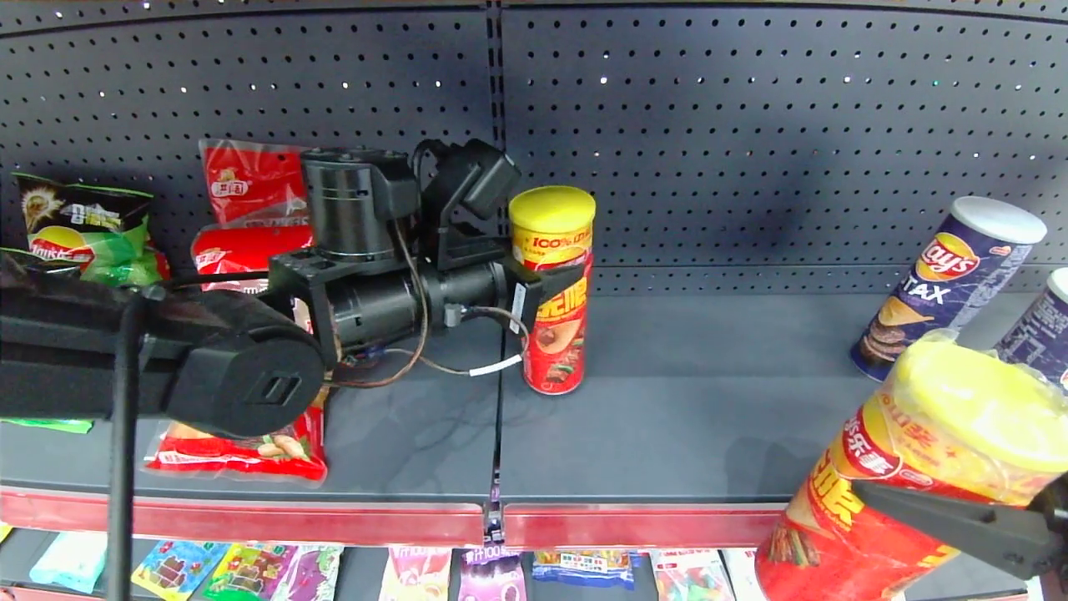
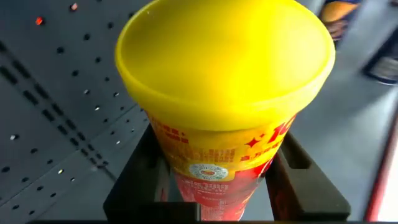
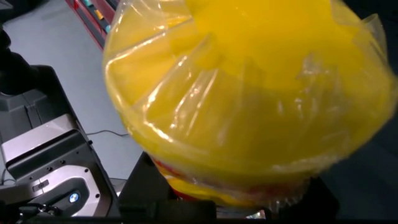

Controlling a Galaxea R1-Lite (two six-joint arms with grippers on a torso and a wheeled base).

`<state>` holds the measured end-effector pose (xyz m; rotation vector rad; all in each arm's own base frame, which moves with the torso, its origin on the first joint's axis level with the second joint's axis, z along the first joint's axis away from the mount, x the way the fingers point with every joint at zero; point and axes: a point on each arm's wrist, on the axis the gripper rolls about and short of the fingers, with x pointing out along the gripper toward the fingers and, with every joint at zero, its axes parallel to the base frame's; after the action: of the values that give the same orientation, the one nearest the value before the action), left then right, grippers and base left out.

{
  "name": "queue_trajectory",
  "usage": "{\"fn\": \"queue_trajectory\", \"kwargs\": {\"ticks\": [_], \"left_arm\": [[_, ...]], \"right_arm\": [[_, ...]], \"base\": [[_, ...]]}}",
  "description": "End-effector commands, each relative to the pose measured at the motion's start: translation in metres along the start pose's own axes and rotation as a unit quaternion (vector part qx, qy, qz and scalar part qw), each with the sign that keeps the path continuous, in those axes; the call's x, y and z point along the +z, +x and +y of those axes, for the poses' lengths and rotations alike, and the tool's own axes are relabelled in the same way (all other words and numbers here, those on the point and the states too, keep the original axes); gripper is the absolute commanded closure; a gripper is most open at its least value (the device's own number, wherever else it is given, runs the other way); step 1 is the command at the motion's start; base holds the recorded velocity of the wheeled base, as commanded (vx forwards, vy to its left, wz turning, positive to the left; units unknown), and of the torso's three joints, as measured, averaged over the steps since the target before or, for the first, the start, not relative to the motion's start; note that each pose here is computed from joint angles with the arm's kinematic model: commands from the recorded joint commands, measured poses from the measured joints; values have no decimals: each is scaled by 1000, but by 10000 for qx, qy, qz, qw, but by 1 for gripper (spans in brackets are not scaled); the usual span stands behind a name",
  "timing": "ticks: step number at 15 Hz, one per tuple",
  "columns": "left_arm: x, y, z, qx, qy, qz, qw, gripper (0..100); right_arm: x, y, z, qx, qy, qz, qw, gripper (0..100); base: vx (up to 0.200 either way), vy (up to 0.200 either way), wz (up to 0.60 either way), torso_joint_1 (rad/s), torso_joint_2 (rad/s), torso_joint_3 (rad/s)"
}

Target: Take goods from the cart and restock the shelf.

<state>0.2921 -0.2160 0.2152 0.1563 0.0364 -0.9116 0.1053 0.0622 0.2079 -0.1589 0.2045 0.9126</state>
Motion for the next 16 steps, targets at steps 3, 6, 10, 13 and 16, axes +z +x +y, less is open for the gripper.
{"fn": "queue_trajectory", "kwargs": {"ticks": [3,6,10,13,16], "left_arm": [[1,-29,-23,-928,62,-22,9957,100],[-10,-35,-29,-1312,87,97,9913,100],[-14,-35,-30,-1488,184,110,9886,100],[-21,-37,-31,-1712,351,245,9843,100],[-22,-39,-31,-1765,344,239,9834,100]], "right_arm": [[1,0,0,-8,-17,-26,10000,100],[7,-1,-1,-22,-57,-108,9999,100],[8,-1,-1,-25,-63,-122,9999,100],[8,0,-1,-22,-49,-108,9999,100],[7,1,-2,-10,-36,-82,10000,100]], "base": [[0,0,0,0,0,0],[0,0,0,0,0,0],[0,0,0,0,0,0],[0,0,0,0,0,0],[0,0,0,0,0,0]]}}
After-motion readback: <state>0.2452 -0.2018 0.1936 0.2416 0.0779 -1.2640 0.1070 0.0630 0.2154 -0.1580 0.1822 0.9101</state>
